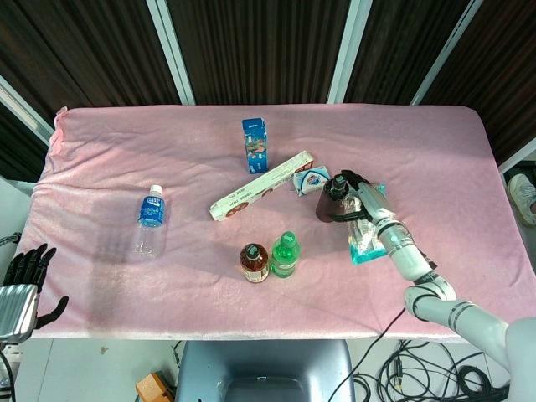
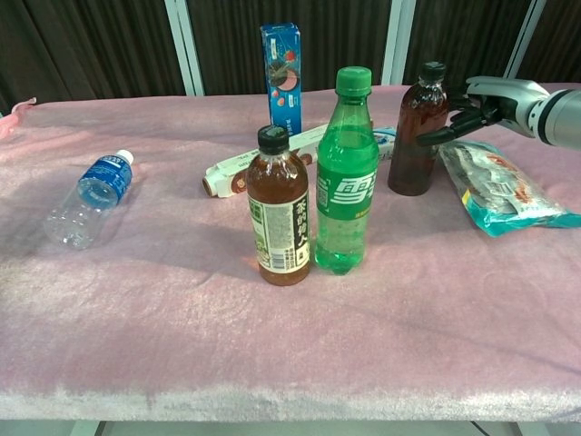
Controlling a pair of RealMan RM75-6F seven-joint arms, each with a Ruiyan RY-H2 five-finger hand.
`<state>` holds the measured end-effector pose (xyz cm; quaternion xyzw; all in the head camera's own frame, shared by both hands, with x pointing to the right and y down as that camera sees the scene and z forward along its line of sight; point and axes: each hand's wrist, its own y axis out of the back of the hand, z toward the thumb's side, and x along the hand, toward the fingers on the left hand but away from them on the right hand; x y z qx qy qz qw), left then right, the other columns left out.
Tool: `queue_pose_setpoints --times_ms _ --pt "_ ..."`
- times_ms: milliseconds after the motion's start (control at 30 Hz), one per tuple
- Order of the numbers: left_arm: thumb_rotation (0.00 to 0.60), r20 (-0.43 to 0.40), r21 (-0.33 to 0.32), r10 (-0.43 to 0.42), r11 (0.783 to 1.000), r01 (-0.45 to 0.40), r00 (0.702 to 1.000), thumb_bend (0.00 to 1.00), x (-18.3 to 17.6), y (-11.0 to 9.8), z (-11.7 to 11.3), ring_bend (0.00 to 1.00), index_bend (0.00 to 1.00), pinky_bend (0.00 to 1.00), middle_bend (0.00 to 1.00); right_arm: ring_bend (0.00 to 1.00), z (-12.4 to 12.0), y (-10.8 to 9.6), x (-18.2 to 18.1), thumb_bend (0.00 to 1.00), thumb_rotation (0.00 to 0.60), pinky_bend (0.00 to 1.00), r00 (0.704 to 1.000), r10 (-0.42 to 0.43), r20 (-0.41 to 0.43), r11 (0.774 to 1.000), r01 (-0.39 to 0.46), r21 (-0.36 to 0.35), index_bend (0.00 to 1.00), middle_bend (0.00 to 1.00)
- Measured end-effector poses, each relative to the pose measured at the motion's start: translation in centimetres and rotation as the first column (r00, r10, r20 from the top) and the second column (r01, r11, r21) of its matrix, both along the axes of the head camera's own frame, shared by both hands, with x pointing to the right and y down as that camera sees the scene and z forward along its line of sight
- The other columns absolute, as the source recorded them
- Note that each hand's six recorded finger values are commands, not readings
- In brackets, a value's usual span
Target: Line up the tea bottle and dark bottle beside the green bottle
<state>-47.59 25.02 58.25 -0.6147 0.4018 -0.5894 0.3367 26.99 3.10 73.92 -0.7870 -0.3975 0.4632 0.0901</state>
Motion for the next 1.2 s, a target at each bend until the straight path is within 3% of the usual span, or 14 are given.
queue_pose_setpoints --times_ms 233,400,600,967,1200 --pt "0.6 -0.006 0.0 0.001 1.0 -0.001 1.0 0.3 0.0 0.0 0.0 0.0 0.0 0.0 0.0 0.24 0.8 -0.1 -0.6 0.25 0.6 0.33 1.0 0.012 -0.004 1.0 -0.012 0.01 0.53 0.31" --pt "0.6 -0.009 0.0 0.0 1.0 0.0 1.0 0.3 0.0 0.1 -0.1 0.0 0.0 0.0 0.0 0.47 0.9 -0.4 -0.7 0.29 0.6 0.55 0.999 0.038 -0.003 0.998 -0.038 0.047 0.78 0.5" --pt "0.6 -0.009 0.001 -0.002 1.0 0.002 1.0 0.3 0.0 0.1 -0.1 0.0 0.0 0.0 0.0 0.57 0.9 -0.8 -1.1 0.33 0.6 0.66 0.998 0.055 -0.019 0.993 -0.052 0.109 0.92 0.61" --pt "0.6 -0.008 0.009 -0.008 1.0 0.008 1.0 0.3 -0.2 -0.1 -0.3 0.0 0.0 0.0 0.0 0.61 -0.4 -1.2 -2.2 0.36 0.6 0.71 0.998 0.055 0.037 0.98 -0.061 0.187 0.99 0.66" --pt "0.6 -0.005 0.016 -0.006 1.0 0.006 1.0 0.3 -0.2 0.0 -0.4 0.0 0.0 0.0 0.0 0.61 -3.1 1.1 -3.9 0.36 0.6 0.71 0.991 -0.038 0.125 0.974 0.009 0.227 1.0 0.66"
